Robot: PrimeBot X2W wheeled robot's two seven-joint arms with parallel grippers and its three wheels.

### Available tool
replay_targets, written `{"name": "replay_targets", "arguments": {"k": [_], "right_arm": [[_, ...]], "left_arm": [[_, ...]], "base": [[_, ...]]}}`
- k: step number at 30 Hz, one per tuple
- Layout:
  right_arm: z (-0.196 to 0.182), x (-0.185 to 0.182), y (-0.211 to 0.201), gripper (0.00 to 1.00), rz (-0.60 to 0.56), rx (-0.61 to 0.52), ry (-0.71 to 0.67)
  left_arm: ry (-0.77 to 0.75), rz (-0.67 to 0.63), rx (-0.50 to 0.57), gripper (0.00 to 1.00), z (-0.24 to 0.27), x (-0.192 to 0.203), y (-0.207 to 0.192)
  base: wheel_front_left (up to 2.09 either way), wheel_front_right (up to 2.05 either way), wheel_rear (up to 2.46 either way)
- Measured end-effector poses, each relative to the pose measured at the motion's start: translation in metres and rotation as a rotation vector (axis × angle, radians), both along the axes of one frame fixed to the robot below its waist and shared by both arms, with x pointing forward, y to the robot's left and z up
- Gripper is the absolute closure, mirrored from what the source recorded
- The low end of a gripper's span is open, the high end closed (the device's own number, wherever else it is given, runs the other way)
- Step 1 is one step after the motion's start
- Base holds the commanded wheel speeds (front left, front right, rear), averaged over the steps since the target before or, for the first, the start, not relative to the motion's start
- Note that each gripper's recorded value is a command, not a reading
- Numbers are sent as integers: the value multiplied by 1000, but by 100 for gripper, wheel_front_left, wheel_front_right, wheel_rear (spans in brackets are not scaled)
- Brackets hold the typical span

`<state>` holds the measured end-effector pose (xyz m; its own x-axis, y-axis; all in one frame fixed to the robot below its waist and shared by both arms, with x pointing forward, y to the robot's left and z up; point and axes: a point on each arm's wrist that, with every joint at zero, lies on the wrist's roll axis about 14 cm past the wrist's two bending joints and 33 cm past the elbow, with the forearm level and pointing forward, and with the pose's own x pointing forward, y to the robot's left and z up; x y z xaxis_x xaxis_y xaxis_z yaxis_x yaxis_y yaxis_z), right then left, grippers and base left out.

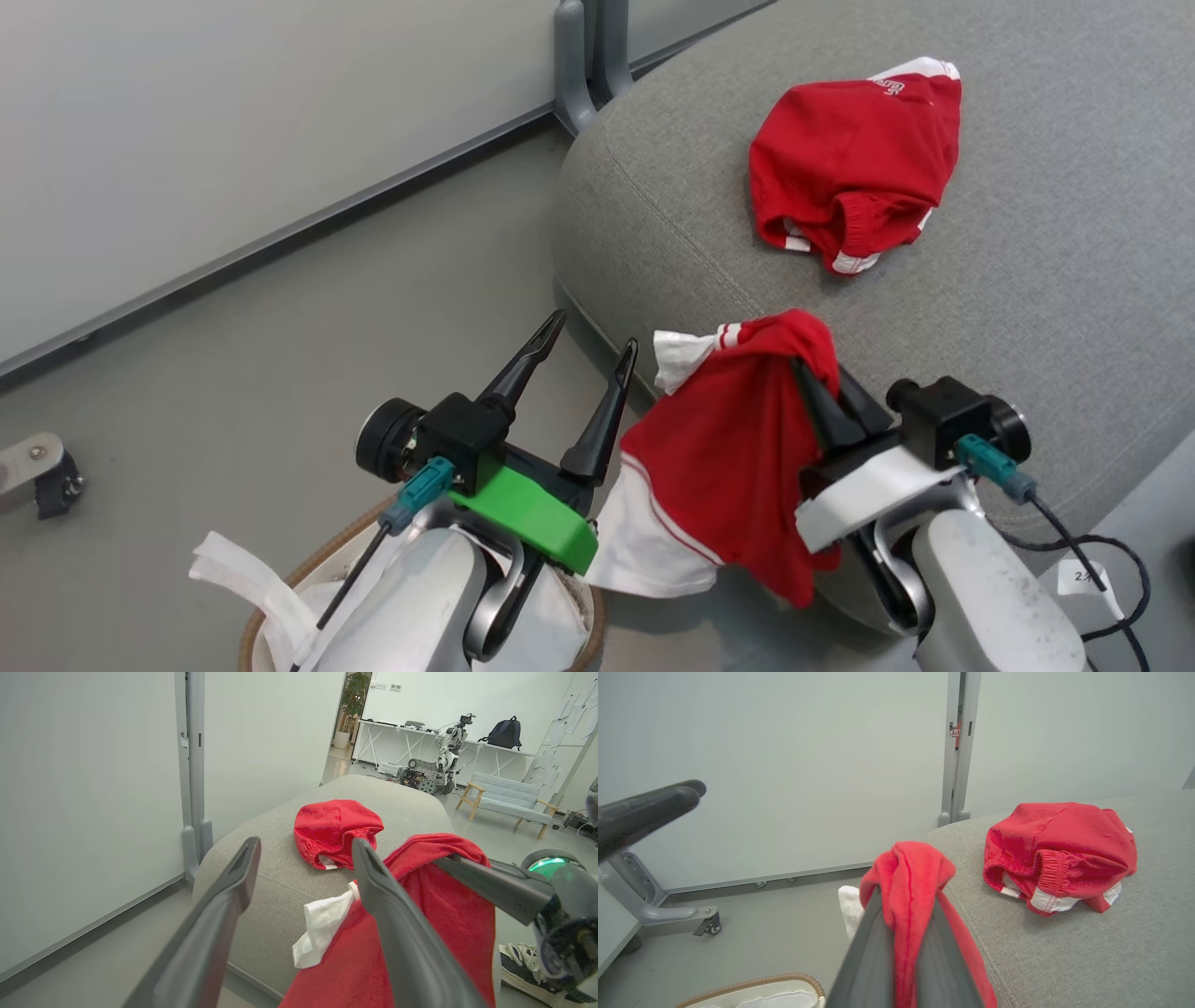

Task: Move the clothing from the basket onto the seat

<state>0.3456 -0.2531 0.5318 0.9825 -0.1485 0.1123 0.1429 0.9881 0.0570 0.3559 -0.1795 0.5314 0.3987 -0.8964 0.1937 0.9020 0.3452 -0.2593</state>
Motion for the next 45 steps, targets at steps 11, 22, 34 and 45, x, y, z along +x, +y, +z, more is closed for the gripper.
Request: {"name": "replay_targets", "arguments": {"k": [11, 22, 34, 45], "right_arm": [[117, 33, -79, 100, -82, -481, -154], [239, 69, -151, 100, -261, -863, -221], [157, 93, -236, 100, -466, -745, 40], [-25, 125, -202, 100, -348, -505, 333]], "left_arm": [[43, -78, 14, 0, -29, 7, -13], [99, -40, 58, 0, -77, 41, 5], [160, -12, 76, 0, -120, 62, 22], [231, 53, 127, 0, -168, 82, 50]], "base": [[0, 0, 0], [0, 0, 0], [0, 0, 0], [0, 0, 0]]}}
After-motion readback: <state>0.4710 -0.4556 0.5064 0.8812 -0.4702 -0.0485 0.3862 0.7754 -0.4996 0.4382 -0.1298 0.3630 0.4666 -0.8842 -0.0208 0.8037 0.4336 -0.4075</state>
